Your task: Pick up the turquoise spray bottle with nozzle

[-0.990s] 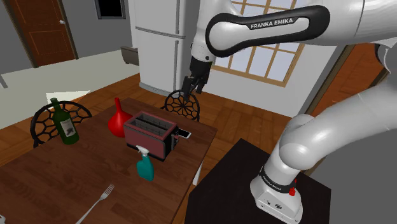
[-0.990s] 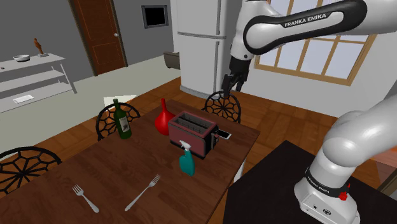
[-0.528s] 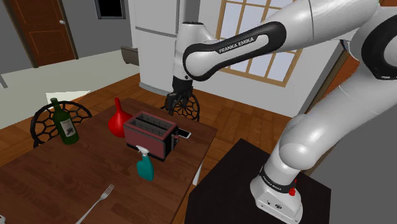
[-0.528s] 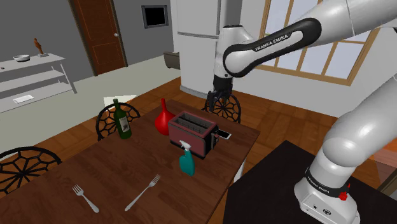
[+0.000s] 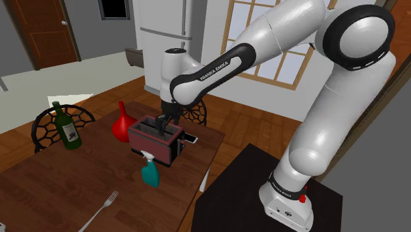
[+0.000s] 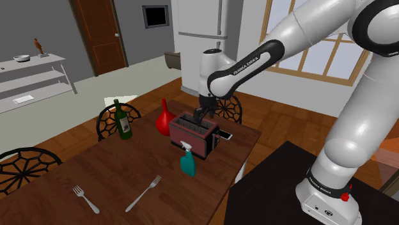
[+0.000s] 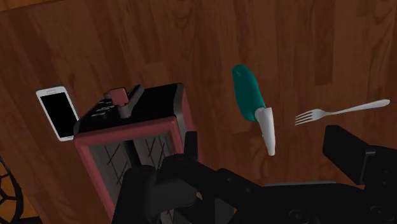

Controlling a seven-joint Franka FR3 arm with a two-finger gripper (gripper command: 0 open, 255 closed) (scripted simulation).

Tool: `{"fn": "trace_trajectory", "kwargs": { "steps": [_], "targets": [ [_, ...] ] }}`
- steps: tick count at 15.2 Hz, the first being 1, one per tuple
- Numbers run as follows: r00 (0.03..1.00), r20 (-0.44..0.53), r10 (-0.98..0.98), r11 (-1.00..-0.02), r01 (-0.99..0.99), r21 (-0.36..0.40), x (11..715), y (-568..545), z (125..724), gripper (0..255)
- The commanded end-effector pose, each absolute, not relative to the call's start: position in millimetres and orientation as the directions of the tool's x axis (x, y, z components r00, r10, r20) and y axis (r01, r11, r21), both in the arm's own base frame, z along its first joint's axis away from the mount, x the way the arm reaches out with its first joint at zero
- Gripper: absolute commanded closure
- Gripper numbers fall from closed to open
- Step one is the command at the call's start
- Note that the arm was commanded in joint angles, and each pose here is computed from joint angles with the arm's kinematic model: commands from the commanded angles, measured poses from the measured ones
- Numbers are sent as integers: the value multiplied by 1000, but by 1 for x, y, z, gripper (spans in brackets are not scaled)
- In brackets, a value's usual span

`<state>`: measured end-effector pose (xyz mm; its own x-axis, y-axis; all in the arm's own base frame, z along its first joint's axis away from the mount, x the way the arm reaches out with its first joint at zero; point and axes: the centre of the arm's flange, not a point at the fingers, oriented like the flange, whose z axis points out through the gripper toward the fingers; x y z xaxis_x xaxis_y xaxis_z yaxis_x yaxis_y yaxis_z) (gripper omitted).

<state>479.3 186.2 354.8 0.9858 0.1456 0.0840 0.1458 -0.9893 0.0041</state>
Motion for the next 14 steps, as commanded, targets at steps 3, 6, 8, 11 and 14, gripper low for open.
{"fn": "trace_trajectory", "kwargs": {
  "steps": [3,6,8,11,14],
  "targets": [
    [986,75,149,-989,149,12,503,211,310,0],
    [986,68,152,-988,151,19,521,228,277,0],
    [986,63,153,-988,152,23,532,239,255,0],
    [986,56,156,-988,155,29,549,256,223,0],
    [986,54,157,-987,155,31,554,261,201,0]
  ]
}}
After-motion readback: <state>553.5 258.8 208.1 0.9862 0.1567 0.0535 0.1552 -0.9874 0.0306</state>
